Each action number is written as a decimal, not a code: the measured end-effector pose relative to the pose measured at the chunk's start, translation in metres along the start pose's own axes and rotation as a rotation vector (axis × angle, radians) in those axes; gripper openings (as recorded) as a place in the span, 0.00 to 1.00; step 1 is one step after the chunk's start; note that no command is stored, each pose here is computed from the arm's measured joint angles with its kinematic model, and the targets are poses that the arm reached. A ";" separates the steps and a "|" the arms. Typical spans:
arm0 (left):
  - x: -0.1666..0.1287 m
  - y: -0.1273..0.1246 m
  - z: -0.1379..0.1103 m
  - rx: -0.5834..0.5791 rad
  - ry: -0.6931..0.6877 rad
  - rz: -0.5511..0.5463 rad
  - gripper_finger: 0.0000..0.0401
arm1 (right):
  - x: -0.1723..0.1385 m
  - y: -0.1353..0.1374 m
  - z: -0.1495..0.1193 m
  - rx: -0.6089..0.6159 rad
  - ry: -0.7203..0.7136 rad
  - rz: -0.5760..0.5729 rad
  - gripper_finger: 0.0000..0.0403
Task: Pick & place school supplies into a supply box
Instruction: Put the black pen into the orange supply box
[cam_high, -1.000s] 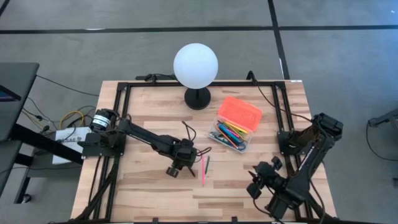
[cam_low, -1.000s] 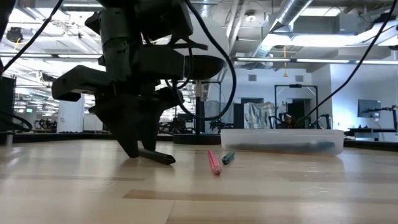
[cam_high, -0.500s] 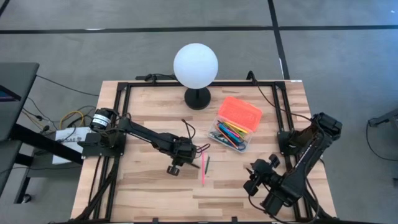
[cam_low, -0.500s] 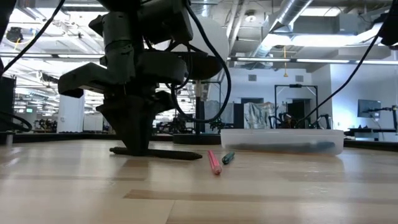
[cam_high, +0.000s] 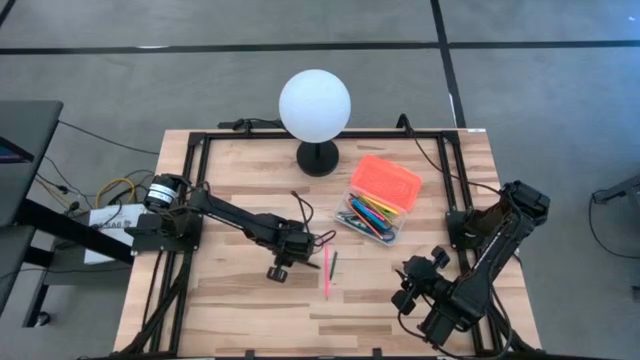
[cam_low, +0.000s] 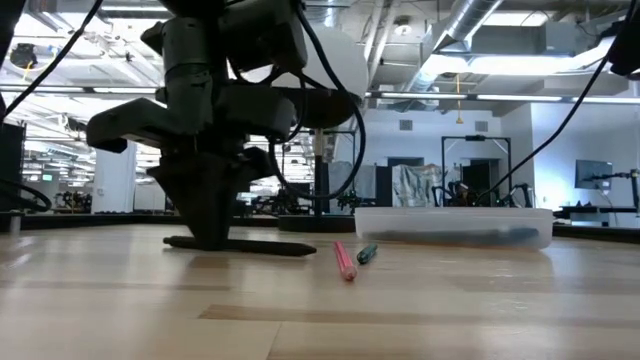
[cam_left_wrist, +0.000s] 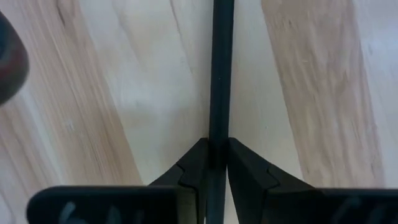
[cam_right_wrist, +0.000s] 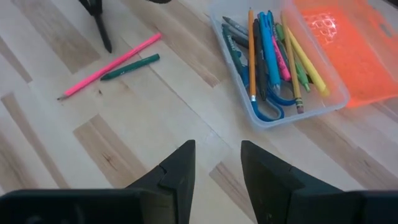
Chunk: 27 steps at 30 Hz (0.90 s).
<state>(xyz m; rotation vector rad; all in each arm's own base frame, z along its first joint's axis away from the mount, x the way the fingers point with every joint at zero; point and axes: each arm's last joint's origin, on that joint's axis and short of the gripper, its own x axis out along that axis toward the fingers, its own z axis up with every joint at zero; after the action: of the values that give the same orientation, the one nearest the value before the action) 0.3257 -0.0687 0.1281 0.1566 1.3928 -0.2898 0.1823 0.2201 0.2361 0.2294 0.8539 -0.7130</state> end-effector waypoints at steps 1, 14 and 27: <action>0.000 0.000 -0.001 -0.018 0.007 -0.003 0.12 | 0.000 0.000 0.000 0.001 0.003 0.000 0.30; 0.000 -0.001 -0.001 -0.096 0.014 -0.025 0.11 | 0.001 0.001 0.000 0.013 0.021 0.000 0.30; 0.000 -0.001 -0.001 -0.151 0.013 -0.024 0.07 | 0.001 0.002 0.000 0.025 0.025 0.011 0.30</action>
<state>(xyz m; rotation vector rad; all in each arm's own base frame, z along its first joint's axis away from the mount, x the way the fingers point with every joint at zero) 0.3241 -0.0695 0.1284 0.0172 1.4250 -0.2032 0.1839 0.2211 0.2353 0.2660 0.8674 -0.7126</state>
